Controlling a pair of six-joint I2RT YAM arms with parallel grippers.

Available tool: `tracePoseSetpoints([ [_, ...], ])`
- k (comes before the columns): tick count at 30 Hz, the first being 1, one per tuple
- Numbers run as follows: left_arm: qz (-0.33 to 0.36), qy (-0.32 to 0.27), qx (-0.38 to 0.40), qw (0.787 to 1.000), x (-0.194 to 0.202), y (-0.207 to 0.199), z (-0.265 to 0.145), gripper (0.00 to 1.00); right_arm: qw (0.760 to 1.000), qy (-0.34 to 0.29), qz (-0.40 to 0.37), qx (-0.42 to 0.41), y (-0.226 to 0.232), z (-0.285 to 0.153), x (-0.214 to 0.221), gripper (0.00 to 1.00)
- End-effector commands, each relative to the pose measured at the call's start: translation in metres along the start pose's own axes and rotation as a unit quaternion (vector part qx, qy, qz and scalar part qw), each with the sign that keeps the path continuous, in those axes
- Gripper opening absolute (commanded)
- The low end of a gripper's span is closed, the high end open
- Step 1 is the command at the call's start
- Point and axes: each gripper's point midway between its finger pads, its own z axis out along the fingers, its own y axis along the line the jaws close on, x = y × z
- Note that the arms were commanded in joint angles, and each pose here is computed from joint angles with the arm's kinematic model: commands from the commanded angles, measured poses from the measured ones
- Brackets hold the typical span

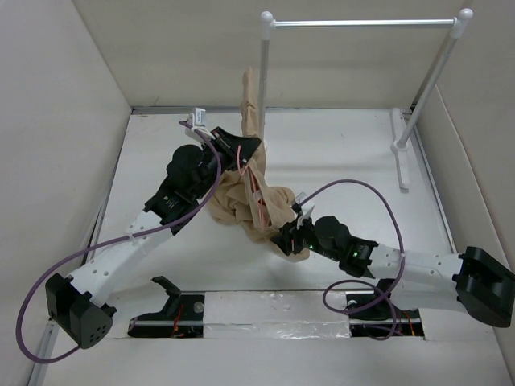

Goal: Place the t-shirt on the hanger

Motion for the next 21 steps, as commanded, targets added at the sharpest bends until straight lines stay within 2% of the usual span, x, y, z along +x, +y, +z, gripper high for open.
tracePoseSetpoints([
  [1, -0.01, -0.037, 0.065, 0.997, -0.03, -0.045, -0.01, 0.0, 0.999, -0.042, -0.009, 0.023, -0.001, -0.006, -0.019, 0.52],
  [2, -0.01, -0.035, 0.064, 0.997, -0.029, -0.045, -0.01, 0.0, 0.999, -0.041, -0.012, 0.023, -0.001, -0.006, -0.019, 0.57],
  [4, -0.015, -0.036, 0.065, 0.997, -0.028, -0.042, -0.01, 0.0, 0.999, -0.037, -0.019, 0.03, -0.003, -0.004, -0.018, 0.58],
  [12, -0.02, -0.02, 0.08, 0.996, -0.024, -0.052, -0.008, 0.0, 0.996, -0.038, -0.033, 0.079, -0.015, 0.012, -0.031, 0.49],
  [13, -0.02, -0.021, 0.082, 0.996, -0.026, -0.054, -0.008, 0.0, 0.996, -0.038, -0.031, 0.08, -0.015, 0.014, -0.031, 0.43],
  [14, -0.018, -0.019, 0.082, 0.996, -0.025, -0.054, -0.007, 0.0, 0.996, -0.04, -0.026, 0.08, -0.014, 0.014, -0.032, 0.26],
  [16, -0.021, -0.021, 0.087, 0.996, -0.026, -0.055, -0.008, 0.0, 0.996, -0.05, -0.014, 0.076, -0.013, 0.015, -0.035, 0.12],
  [17, -0.022, -0.022, 0.086, 0.996, -0.026, -0.055, -0.007, 0.0, 0.996, -0.051, -0.009, 0.078, -0.013, 0.015, -0.034, 0.0],
  [21, -0.037, -0.032, 0.099, 0.994, -0.031, -0.062, -0.007, 0.0, 0.997, -0.037, -0.003, 0.067, -0.009, 0.016, -0.02, 0.0],
])
